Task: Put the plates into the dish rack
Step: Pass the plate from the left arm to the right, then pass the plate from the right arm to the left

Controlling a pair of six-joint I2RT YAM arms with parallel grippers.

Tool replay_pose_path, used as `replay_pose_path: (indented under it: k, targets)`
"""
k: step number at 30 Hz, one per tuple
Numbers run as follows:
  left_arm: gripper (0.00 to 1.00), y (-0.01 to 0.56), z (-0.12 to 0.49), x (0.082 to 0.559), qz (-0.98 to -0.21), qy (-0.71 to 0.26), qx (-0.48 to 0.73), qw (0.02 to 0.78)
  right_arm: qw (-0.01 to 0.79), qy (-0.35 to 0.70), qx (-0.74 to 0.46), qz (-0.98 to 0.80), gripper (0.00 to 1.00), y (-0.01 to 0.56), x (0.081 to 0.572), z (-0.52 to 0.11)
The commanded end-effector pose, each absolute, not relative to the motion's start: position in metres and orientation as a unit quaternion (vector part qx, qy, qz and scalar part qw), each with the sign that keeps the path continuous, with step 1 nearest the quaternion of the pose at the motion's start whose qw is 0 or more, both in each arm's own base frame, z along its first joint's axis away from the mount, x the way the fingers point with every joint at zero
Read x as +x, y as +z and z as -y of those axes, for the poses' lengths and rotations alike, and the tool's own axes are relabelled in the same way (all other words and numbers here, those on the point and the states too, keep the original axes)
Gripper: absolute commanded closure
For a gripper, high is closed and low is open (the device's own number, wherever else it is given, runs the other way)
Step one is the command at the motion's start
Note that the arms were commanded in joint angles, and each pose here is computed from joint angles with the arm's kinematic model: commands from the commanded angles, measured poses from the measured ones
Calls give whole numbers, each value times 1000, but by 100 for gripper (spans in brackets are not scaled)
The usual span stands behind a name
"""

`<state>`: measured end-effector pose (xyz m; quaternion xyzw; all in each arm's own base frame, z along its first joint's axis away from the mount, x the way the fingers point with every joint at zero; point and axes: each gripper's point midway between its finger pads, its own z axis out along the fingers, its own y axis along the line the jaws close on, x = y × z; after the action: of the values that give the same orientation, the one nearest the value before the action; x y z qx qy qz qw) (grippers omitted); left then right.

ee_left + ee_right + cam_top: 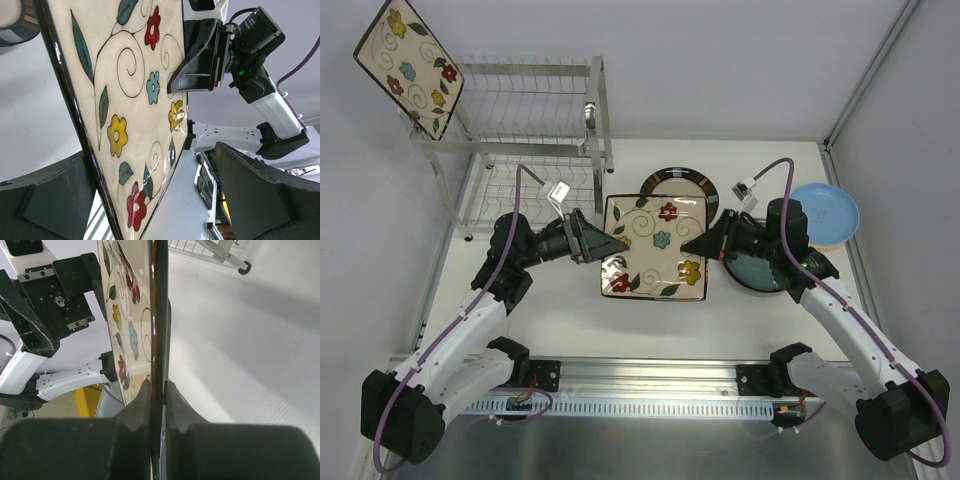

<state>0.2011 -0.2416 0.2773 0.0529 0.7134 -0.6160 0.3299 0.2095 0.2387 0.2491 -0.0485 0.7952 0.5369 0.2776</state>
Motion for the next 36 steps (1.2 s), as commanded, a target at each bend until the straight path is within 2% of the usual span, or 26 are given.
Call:
replay_pose_path:
  k: [1,15,26,33,36]
  targets:
    - [8,303,241,198,-697,-626,79,341,370,579,-117,-717,100,332,206,-238]
    - [7,300,239,202,-710,-615,57,338,400,602,-151,-674,99,365,204,-241]
    - [8,327,242,202,-695,-617,92,358,430,610,-199,-635,99,395,199,-244]
    - [14,347,244,199,-680,-623,119,367,437,604,-214,-631,100,396,203,-247]
    - [21,353,245,196,-676,-628,126,365,442,601,-219,-629,99,397,204,-247]
